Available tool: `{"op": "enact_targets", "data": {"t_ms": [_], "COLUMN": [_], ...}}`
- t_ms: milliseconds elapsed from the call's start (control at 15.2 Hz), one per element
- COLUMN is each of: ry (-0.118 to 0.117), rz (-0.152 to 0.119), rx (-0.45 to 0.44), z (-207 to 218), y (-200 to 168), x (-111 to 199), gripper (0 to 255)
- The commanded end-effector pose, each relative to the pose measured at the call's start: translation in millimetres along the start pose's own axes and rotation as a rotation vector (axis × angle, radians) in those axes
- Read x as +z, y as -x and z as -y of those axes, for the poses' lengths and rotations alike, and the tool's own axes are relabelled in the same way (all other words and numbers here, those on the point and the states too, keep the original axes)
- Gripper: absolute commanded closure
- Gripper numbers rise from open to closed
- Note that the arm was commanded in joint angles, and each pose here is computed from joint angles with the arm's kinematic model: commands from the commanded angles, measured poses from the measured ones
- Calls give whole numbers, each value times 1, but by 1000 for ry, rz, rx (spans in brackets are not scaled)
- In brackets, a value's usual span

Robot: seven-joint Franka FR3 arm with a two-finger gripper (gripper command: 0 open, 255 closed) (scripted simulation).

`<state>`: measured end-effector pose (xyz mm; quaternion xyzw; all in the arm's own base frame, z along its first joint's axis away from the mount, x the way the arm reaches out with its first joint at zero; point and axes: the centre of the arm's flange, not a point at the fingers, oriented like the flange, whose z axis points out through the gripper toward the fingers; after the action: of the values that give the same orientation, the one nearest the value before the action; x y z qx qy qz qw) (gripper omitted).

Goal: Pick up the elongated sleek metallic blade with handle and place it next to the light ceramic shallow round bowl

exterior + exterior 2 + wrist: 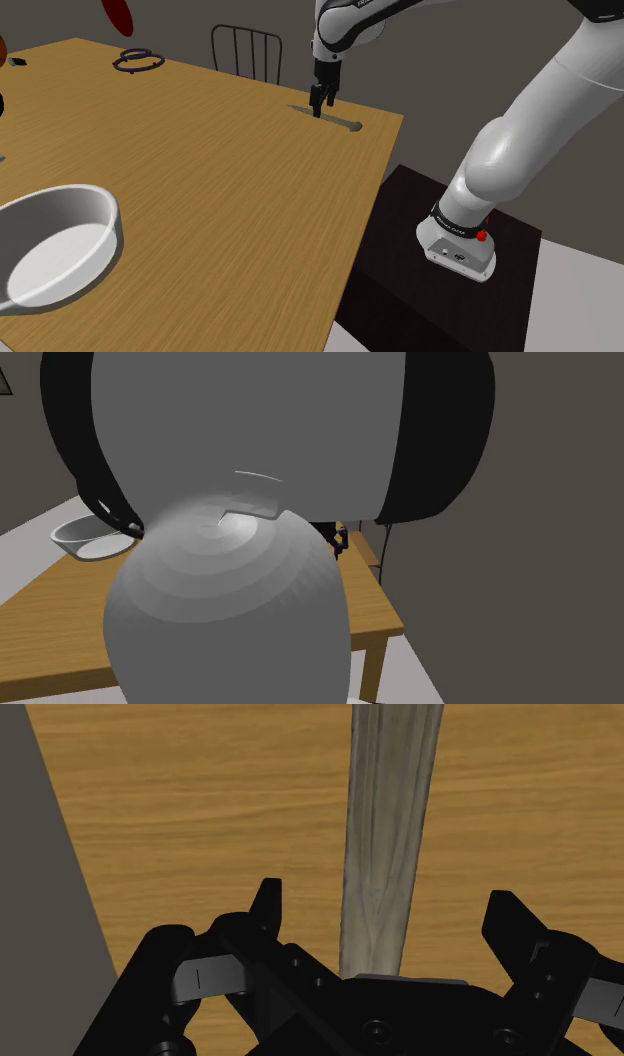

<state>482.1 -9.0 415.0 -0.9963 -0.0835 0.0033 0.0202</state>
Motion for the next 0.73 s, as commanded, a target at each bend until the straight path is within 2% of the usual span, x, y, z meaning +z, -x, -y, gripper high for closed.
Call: {"op": "enact_targets", "data": {"t_ms": [0,528,594,660], "ry": [0,0,0,0], "rz": [0,0,0,0], "rx": [0,0,0,0], "z": [0,0,0,0], "y": [0,0,0,0], "x": [10,13,13,13], "gripper": [0,0,255,255]}}
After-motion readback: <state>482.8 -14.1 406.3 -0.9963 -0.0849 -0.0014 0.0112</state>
